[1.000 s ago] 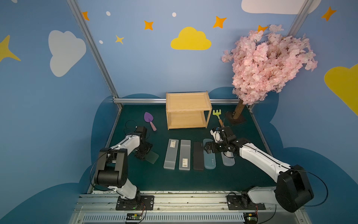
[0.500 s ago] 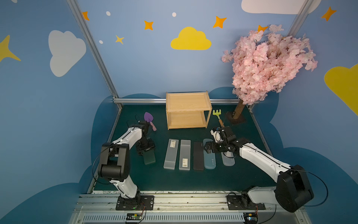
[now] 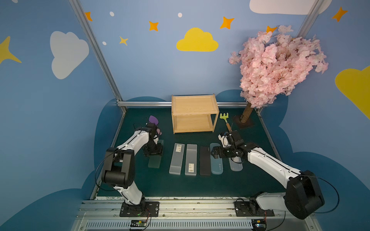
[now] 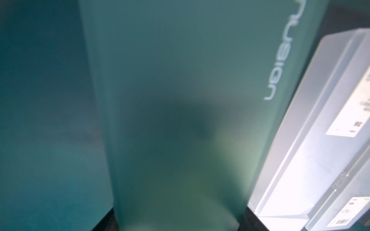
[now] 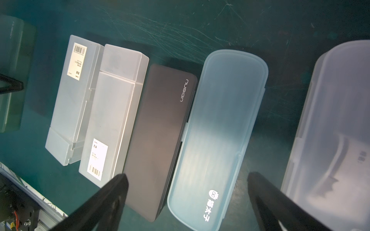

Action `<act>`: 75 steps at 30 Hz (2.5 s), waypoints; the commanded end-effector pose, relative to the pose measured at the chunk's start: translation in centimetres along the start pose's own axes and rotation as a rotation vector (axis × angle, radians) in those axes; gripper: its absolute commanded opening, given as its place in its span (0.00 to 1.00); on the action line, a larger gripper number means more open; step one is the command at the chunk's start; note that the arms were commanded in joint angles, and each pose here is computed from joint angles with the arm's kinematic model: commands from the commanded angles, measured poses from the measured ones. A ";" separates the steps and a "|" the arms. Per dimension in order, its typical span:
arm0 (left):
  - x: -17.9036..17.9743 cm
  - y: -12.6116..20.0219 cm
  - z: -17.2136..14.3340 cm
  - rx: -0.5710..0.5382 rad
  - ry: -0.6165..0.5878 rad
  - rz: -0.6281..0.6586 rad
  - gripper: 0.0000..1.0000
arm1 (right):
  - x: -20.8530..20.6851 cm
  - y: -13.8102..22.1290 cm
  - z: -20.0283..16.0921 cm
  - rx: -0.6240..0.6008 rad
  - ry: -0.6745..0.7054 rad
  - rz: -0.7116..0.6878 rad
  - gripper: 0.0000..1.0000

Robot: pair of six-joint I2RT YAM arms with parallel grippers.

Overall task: Remove the pencil cases from the shelf
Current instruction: Adjust the pencil case at the center of the board, then reset both arms

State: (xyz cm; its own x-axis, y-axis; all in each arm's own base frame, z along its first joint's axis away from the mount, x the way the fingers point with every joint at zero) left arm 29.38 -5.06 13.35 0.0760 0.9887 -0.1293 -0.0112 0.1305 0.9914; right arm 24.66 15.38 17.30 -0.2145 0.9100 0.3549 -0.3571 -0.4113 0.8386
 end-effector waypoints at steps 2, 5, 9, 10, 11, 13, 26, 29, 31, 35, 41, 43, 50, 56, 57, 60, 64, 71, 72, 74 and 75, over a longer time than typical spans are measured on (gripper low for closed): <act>-0.9 -1.6 0.3 0.041 -0.036 0.000 0.67 | 0.0 0.8 -0.2 -0.006 -0.013 -0.007 0.98; -0.8 -2.2 0.5 0.060 -0.022 0.007 0.67 | 0.0 1.1 -0.2 -0.009 -0.016 -0.011 0.98; -0.6 -3.1 0.5 0.087 -0.014 0.021 0.73 | 0.0 1.3 -0.1 -0.021 -0.025 -0.014 0.98; -0.5 -3.2 0.5 0.090 -0.007 0.028 0.76 | 0.0 1.3 -0.1 -0.022 -0.026 -0.015 0.98; -0.5 -3.3 0.5 0.095 -0.003 0.034 0.81 | 0.0 1.4 -0.1 -0.024 -0.026 -0.016 0.98; -0.4 -3.1 0.7 0.087 0.000 0.043 0.93 | 0.0 1.6 -0.1 -0.027 -0.026 -0.020 0.98; -1.9 10.5 4.1 -0.418 -0.010 0.053 1.00 | 0.9 7.3 3.4 -0.335 0.030 -0.071 0.98; -0.5 13.2 3.8 -0.641 0.003 0.192 1.00 | 1.0 9.4 4.9 -0.439 0.058 -0.092 0.98; 0.6 12.6 3.4 -0.789 -0.037 0.262 1.00 | 0.3 10.2 6.0 -0.474 0.044 -0.134 0.98; 4.4 8.8 2.5 -0.967 0.066 0.285 1.00 | -2.8 10.8 8.0 -0.491 -0.071 -0.180 0.98; 6.3 2.7 3.0 -0.979 0.101 0.248 1.00 | -8.0 10.3 9.2 -0.487 -0.204 -0.363 0.98; 6.5 1.3 3.2 -1.001 0.078 0.255 1.00 | -9.4 10.2 9.0 -0.506 -0.201 -0.441 0.98; 6.6 -0.1 2.5 -1.107 -0.003 0.193 1.00 | -13.5 7.3 6.5 -0.662 -0.065 -0.543 0.98; 6.7 -1.1 1.6 -1.174 -0.001 0.188 1.00 | -15.0 2.6 5.0 -0.647 0.021 -0.433 0.98; 6.7 -1.2 1.8 -1.167 -0.005 0.186 1.00 | -15.1 2.0 5.0 -0.648 0.034 -0.426 0.98; 6.6 -1.2 1.8 -1.160 -0.014 0.192 1.00 | -15.3 -0.3 4.1 -0.663 0.093 -0.366 0.98; 6.2 -1.1 2.0 -1.150 -0.035 0.205 1.00 | -15.3 -1.6 3.2 -0.832 0.129 -0.364 0.98; 6.2 -1.2 2.1 -1.150 -0.037 0.206 1.00 | -15.5 -1.4 4.2 -0.664 0.107 -0.377 0.98; 6.2 -1.2 2.1 -1.145 -0.037 0.206 1.00 | -15.6 -1.4 4.1 -0.677 0.104 -0.373 0.98; 6.2 -1.2 2.1 -1.144 -0.037 0.208 1.00 | -15.6 -1.4 4.1 -0.654 0.091 -0.373 0.98; 6.2 -1.2 2.1 -1.145 -0.037 0.209 1.00 | -15.5 -1.3 4.2 -0.647 0.098 -0.371 0.98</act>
State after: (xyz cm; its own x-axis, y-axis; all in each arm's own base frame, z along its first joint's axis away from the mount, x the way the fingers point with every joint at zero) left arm 31.47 0.82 10.74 -0.0118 0.9993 0.0368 -0.9087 -0.0261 0.4166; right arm 32.61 1.97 12.66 -0.0257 0.9991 0.0340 -0.9035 -0.0377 0.4268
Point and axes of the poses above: each gripper's point midway between its finger pads, its own y axis back along the fingers, its own x axis along the line the jaws close on, z = x × y, the point moved 8 cm from there along y, back along the fingers, and after that the axes turned 5 degrees about -y, right-handed, at the moved point
